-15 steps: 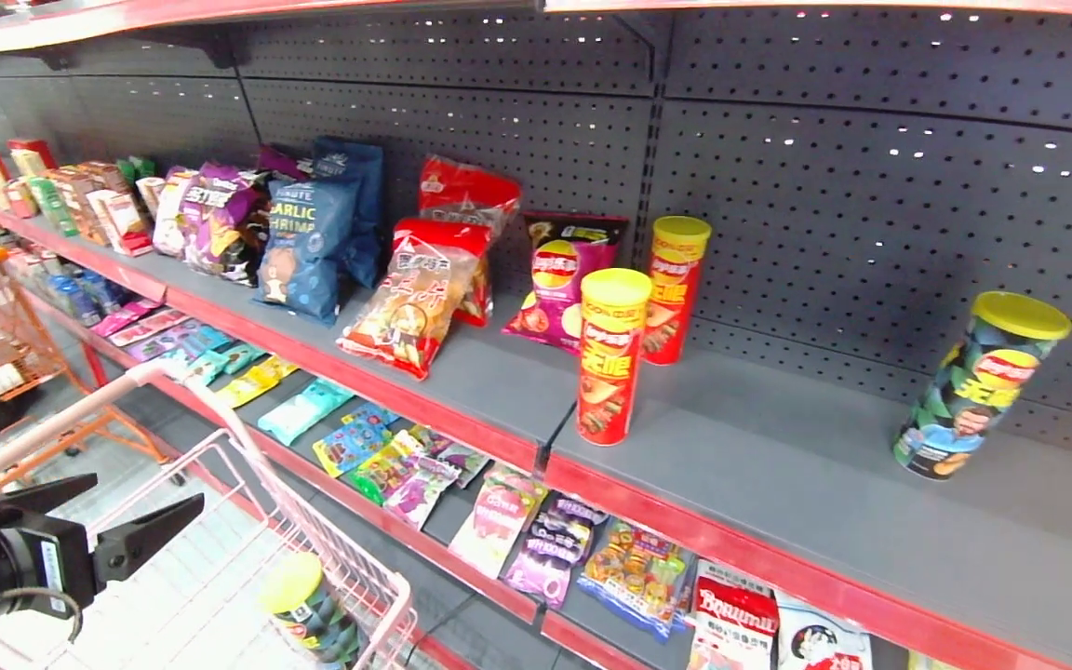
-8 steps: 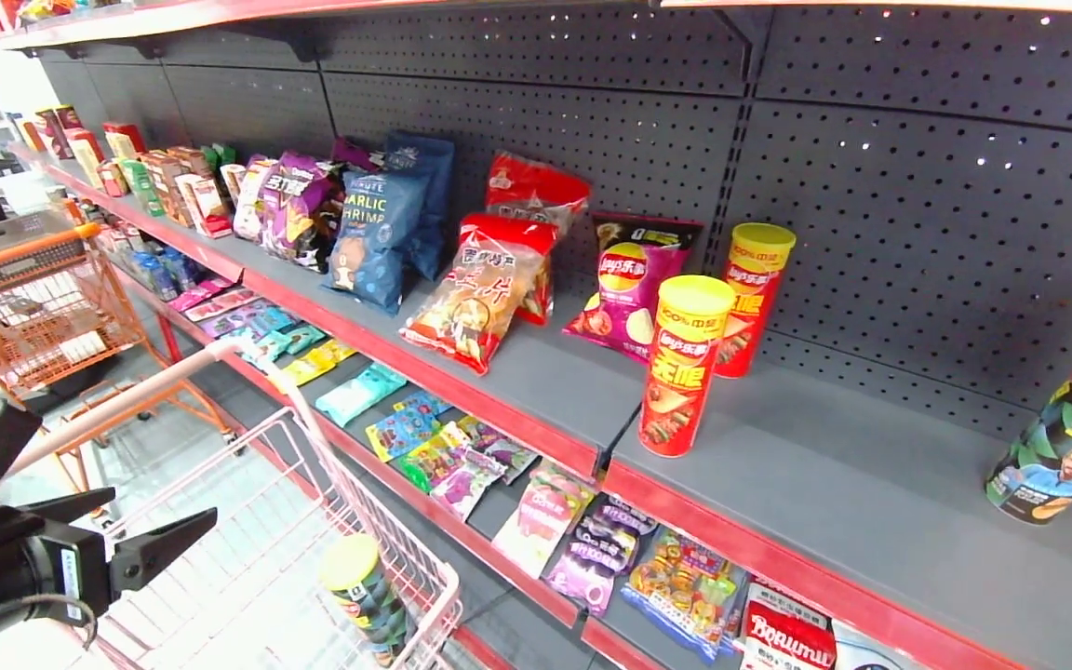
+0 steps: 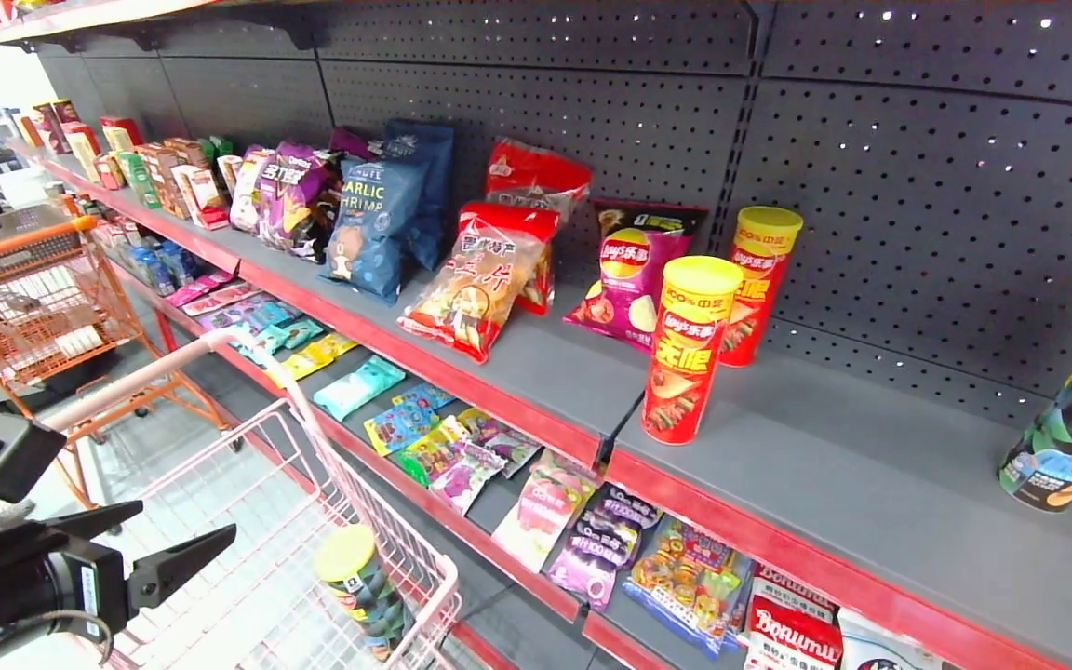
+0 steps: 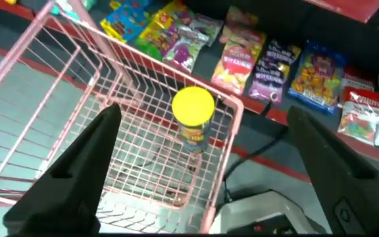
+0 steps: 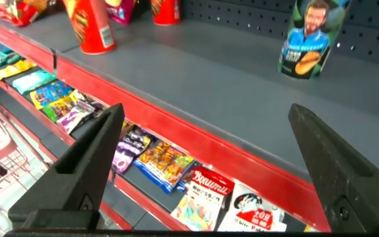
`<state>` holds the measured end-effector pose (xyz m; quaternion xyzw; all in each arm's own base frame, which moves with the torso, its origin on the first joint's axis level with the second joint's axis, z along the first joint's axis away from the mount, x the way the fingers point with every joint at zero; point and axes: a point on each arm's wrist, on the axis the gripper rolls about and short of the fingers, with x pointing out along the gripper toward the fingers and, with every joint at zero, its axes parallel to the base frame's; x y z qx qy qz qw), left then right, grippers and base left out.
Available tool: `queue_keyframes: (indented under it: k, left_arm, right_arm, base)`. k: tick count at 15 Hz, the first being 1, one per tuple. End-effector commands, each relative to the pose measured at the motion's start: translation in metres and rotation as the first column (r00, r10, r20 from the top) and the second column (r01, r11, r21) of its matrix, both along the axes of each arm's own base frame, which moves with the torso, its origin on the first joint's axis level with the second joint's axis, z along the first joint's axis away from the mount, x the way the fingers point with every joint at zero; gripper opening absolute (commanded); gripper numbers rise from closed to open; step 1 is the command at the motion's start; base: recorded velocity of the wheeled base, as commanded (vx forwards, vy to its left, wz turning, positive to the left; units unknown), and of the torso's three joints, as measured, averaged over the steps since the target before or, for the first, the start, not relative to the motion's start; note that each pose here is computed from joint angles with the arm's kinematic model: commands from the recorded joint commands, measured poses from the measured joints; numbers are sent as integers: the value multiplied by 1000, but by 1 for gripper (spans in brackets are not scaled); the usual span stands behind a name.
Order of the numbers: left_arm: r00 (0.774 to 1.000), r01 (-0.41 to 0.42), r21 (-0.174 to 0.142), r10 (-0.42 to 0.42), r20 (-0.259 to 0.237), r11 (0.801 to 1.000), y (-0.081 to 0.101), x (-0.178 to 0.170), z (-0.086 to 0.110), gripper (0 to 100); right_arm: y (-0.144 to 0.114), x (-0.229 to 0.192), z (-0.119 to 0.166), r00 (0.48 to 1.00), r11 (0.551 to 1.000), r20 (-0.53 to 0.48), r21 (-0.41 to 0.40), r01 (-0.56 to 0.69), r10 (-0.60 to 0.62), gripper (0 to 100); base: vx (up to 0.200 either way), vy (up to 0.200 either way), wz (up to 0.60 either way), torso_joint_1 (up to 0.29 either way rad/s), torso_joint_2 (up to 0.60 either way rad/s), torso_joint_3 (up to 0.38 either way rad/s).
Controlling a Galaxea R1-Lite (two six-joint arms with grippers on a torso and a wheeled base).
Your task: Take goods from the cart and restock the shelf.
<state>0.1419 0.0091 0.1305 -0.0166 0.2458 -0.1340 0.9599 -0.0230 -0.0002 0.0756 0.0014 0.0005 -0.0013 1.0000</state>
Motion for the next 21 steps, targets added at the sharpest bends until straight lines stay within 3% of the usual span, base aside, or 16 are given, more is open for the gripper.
queue_keyframes:
  k: [1, 7, 9, 11, 18, 21]
  left_arm:
    - [1000, -1, -2, 1, -14, 1000, 0, 1, -3, 100]
    - [1000, -4, -20, 3, -23, 1000, 1, 1, -4, 100]
    - [999, -25, -45, 23, -33, 999, 2, 3, -3, 100]
    - [998, -55, -44, 53, -40, 998, 7, 8, -4, 100]
    - [999, -33, -47, 35, 34, 998, 12, 39, -14, 100]
    - [999, 29, -72, -26, 41, 997, 10, 42, -17, 100]
  right_arm:
    - [0, 0, 0, 1000, 1000, 0, 0, 1, -1, 100]
    - [0, 0, 0, 1000, 1000, 0, 0, 1, -1, 100]
    - [0, 0, 0, 1000, 1000, 0, 0, 1, -1, 100]
    - [0, 0, 0, 1000, 1000, 0, 2, 1, -1, 100]
    - [0, 0, 0, 1000, 1000, 0, 2, 1, -1, 100]
    - [0, 0, 0, 1000, 1000, 0, 2, 1, -1, 100]
  base:
    - [0, 0, 0, -139, 334, 188]
    - [0, 0, 0, -146, 337, 189]
    - [0, 0, 0, -32, 75, 44]
    - [0, 0, 0, -57, 128, 72]
    - [0, 0, 0, -84, 208, 120]
    - [0, 0, 0, -118, 299, 170]
